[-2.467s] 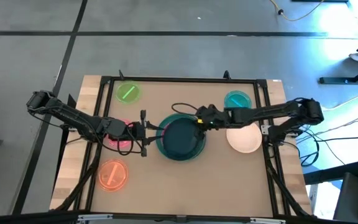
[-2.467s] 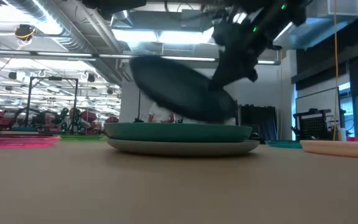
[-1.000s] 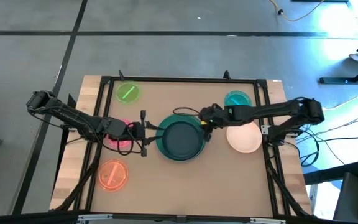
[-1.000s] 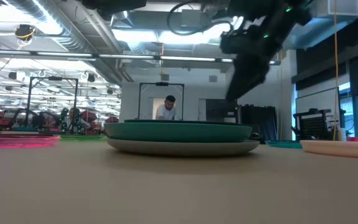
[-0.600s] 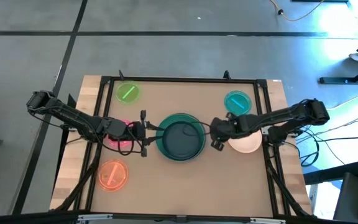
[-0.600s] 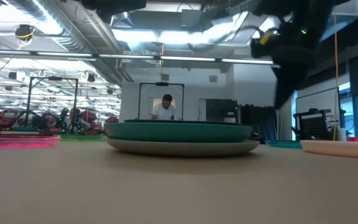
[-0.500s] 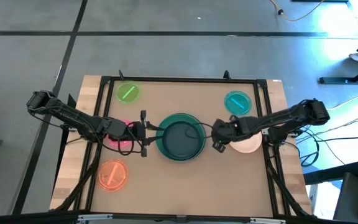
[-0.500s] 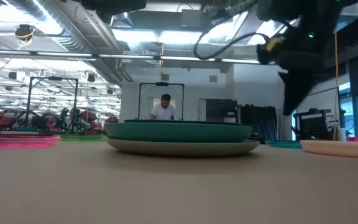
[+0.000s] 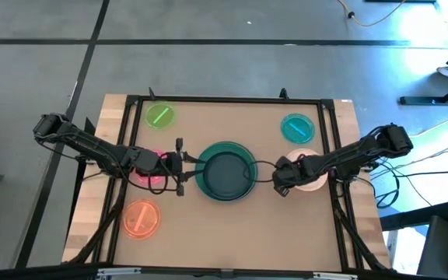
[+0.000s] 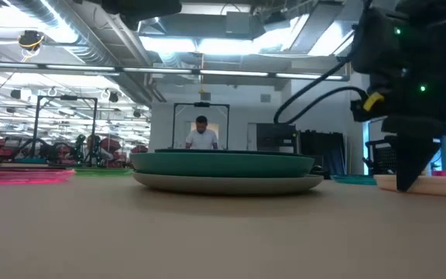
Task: Stack plastic plates
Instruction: Stack the light orange plate on top of the black plate, then stack the transparent pink plate on top of the light orange plate
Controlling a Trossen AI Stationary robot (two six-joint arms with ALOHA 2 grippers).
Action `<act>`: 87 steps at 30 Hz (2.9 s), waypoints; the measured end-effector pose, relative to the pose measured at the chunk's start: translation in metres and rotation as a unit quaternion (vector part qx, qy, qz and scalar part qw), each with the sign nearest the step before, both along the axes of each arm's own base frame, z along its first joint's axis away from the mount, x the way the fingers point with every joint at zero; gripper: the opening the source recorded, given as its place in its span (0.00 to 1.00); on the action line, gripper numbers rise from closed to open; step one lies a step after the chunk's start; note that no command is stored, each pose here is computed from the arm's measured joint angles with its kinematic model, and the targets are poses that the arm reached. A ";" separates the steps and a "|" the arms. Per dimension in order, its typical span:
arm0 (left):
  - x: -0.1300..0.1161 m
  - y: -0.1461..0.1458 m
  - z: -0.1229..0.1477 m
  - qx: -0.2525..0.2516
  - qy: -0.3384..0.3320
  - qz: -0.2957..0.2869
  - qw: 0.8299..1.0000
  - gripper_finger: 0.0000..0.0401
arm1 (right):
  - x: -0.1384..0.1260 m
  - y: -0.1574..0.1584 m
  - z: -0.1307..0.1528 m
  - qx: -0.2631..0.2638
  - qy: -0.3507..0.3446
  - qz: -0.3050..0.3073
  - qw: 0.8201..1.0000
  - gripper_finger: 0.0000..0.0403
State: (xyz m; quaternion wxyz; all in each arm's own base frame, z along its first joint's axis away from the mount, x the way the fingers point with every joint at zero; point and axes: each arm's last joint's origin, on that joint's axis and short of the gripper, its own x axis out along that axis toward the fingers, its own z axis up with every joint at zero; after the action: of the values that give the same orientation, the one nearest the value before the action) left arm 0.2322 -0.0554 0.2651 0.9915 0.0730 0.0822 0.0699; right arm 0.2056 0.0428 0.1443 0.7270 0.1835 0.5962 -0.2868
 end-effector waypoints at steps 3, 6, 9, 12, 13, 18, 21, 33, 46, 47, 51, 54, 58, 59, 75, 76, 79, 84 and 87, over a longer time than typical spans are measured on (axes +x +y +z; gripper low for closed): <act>0.000 0.002 0.000 0.000 0.000 0.004 1.000 0.28 | -0.003 -0.001 -0.006 0.001 -0.003 0.010 1.000 0.31; 0.001 0.003 0.000 0.001 0.002 0.007 1.000 0.28 | -0.004 -0.001 -0.007 0.003 -0.004 0.013 1.000 0.28; 0.001 0.003 -0.001 0.001 0.004 0.007 1.000 0.28 | -0.003 -0.001 -0.007 0.002 -0.005 0.023 1.000 0.19; 0.001 0.003 -0.001 0.001 0.004 0.007 1.000 0.28 | -0.003 0.000 -0.007 0.002 -0.005 0.031 0.999 0.09; 0.001 0.003 -0.001 0.001 0.004 0.007 1.000 0.28 | -0.002 0.000 -0.007 0.001 -0.005 0.037 0.999 0.06; 0.001 0.003 -0.001 0.001 0.004 0.007 1.000 0.28 | 0.004 0.001 -0.001 -0.001 -0.005 0.060 0.998 0.03; 0.001 0.003 -0.001 0.001 0.004 0.007 1.000 0.28 | 0.011 0.003 0.009 -0.004 -0.014 0.081 0.997 0.03; 0.000 0.003 -0.002 0.002 0.009 0.007 1.000 0.28 | 0.047 0.010 0.064 -0.039 -0.095 0.147 0.984 0.01; 0.000 0.003 -0.002 0.002 0.010 0.006 1.000 0.28 | 0.093 0.021 0.093 -0.092 -0.294 0.270 0.912 0.00; 0.000 0.003 -0.002 0.003 0.010 0.007 1.000 0.28 | 0.095 0.022 0.093 -0.093 -0.300 0.279 0.908 0.00; 0.000 0.003 -0.002 0.004 0.012 0.007 1.000 0.28 | 0.107 0.026 0.089 -0.078 -0.333 0.306 0.889 0.01; 0.000 0.003 -0.003 0.004 0.012 0.007 1.000 0.28 | 0.116 0.030 0.082 -0.053 -0.348 0.326 0.877 0.00; 0.000 0.003 -0.003 0.004 0.012 0.007 1.000 0.28 | 0.122 0.034 0.071 -0.025 -0.347 0.344 0.872 0.00; 0.000 0.003 -0.002 0.003 0.012 0.006 1.000 0.28 | 0.123 0.035 0.067 -0.020 -0.339 0.346 0.874 0.01; 0.000 0.002 -0.003 0.002 0.013 -0.009 1.000 0.28 | 0.130 0.036 0.041 0.000 -0.304 0.317 0.899 0.08; 0.000 0.002 -0.003 0.001 0.013 -0.009 1.000 0.28 | 0.130 0.036 0.041 -0.002 -0.303 0.316 0.899 0.12; 0.000 0.002 -0.003 0.002 0.013 -0.009 1.000 0.28 | 0.130 0.036 0.041 0.006 -0.304 0.320 0.897 0.21; 0.000 0.002 -0.003 0.002 0.016 -0.009 1.000 0.28 | 0.130 0.037 0.062 0.015 -0.290 0.359 0.887 0.33; 0.000 0.002 -0.004 0.003 0.019 -0.009 1.000 0.28 | 0.124 0.040 0.087 -0.006 -0.310 0.392 0.866 0.35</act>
State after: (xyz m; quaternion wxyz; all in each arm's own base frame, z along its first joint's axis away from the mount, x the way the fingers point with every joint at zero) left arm 0.2325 -0.0531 0.2614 0.9901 0.0778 0.1003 0.0601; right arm 0.3300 0.0831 0.2314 0.9282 0.0102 0.3610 0.0900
